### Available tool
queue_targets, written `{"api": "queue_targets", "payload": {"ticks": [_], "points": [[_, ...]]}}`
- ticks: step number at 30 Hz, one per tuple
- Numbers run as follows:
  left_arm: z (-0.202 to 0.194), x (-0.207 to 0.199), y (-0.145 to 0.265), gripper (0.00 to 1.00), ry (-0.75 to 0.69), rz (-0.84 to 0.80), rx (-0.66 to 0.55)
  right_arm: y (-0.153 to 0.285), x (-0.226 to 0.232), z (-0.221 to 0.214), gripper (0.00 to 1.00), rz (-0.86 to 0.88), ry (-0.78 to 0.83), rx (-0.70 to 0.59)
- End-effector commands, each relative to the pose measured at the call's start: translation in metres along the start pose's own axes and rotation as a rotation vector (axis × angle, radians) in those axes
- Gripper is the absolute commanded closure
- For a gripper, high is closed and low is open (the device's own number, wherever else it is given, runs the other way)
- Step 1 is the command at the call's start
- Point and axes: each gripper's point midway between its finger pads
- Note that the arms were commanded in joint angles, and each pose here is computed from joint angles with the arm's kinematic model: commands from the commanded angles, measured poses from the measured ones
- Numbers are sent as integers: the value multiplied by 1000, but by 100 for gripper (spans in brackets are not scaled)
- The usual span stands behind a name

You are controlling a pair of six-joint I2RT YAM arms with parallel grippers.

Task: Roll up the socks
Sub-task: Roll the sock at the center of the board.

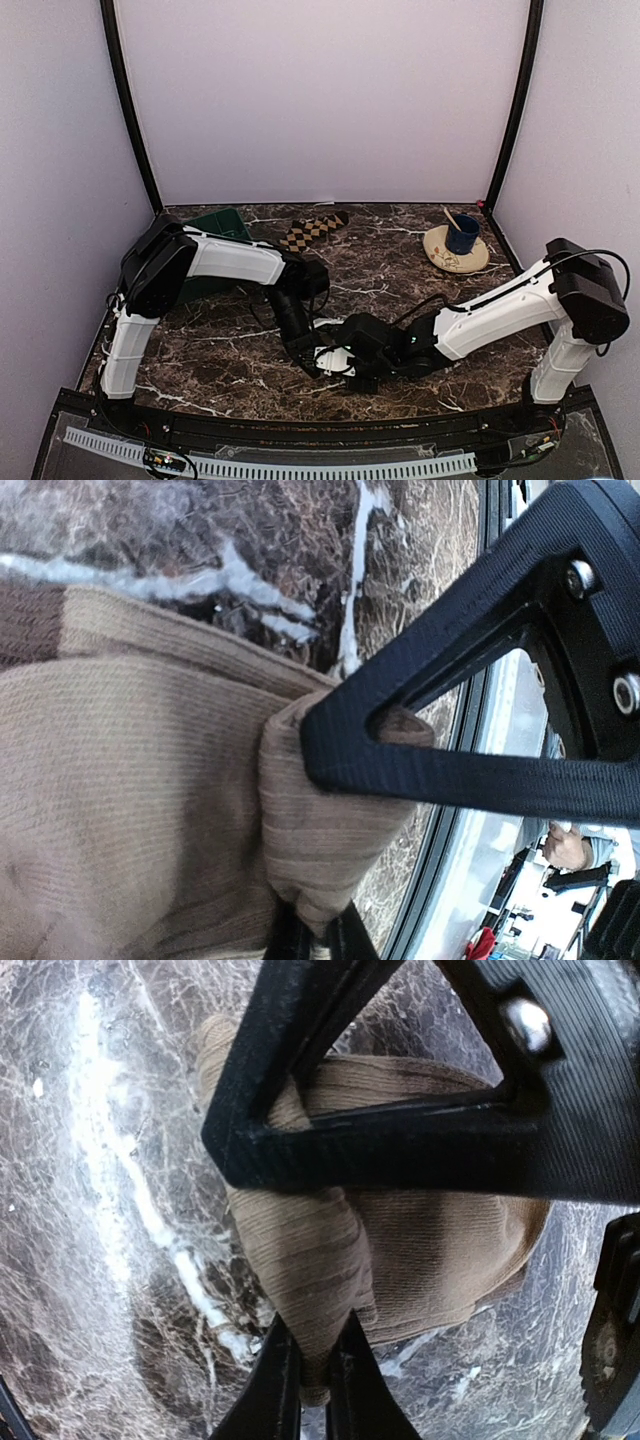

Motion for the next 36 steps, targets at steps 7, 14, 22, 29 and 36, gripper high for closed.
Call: {"api": "queue_targets", "payload": {"ticks": [7,14,22,29,36], "points": [[4,27,7,82,48,71,-69,1,10,-9,100,41,-90,-28],[20,17,33,76,29,19,-203,-2,17,-15,100,63,-129,-34],[34,23,68,75,13,121,-329,-1,17,-19,100,87,-193,-57],[37,28,82,75,-1,210,-404,-4,14,-24,100,136,-305,-75],[35,22,97,73,-30,278,-502,-7,10,-32,100,197,-409,-76]]}}
Point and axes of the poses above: each gripper's point midway between its finger pads, its own y axis back along the fingers, its own x axis along the line the jaws close on, z = x × y, and after that the axes turned 1 degree about y, right-handed
